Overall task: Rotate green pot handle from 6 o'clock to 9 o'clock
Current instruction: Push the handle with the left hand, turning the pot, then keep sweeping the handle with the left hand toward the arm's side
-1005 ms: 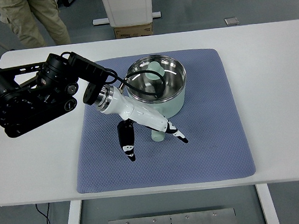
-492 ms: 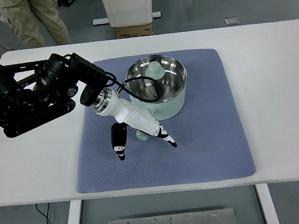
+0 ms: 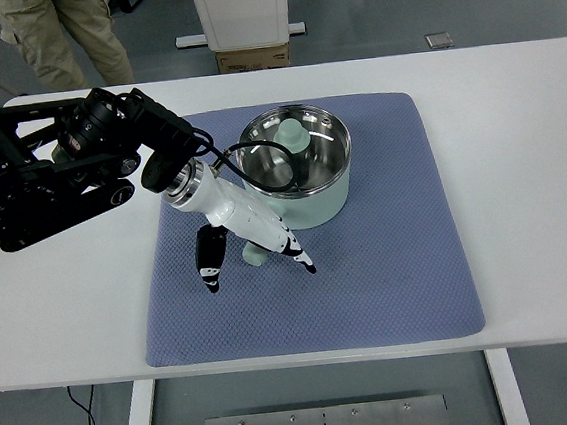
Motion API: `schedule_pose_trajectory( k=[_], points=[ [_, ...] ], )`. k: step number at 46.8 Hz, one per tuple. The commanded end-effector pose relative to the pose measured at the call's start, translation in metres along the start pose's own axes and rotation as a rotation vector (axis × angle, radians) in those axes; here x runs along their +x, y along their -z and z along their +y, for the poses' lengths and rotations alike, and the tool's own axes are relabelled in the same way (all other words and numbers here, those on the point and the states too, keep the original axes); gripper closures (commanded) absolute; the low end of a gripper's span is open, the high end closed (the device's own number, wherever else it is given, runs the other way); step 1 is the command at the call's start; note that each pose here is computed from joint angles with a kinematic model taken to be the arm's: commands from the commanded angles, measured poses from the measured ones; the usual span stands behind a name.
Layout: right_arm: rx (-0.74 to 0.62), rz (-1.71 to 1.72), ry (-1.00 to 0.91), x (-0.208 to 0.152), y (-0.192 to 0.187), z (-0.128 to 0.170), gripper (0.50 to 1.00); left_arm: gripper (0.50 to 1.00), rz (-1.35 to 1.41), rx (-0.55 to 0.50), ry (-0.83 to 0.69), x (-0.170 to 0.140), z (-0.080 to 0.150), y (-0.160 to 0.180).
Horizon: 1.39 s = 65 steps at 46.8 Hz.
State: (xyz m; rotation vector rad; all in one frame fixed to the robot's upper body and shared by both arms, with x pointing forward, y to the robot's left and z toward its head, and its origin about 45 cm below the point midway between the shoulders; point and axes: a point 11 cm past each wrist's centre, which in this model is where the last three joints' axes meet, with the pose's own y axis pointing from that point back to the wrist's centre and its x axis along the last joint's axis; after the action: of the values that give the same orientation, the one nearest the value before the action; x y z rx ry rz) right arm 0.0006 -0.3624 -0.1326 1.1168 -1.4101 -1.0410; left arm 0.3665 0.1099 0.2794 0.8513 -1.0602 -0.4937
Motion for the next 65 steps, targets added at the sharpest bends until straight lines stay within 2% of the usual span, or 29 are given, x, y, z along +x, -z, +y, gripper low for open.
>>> schedule_pose_trajectory(
  k=[1, 65],
  points=[
    [0.0, 0.0, 0.0, 0.0, 0.0, 0.0, 0.5, 0.5, -0.01, 0.01, 0.014, -0.002, 0.0, 0.001],
    [0.0, 0.0, 0.0, 0.0, 0.0, 0.0, 0.5, 0.5, -0.198, 0.236, 0.183, -0.009, 0.038, 0.035]
  ],
)
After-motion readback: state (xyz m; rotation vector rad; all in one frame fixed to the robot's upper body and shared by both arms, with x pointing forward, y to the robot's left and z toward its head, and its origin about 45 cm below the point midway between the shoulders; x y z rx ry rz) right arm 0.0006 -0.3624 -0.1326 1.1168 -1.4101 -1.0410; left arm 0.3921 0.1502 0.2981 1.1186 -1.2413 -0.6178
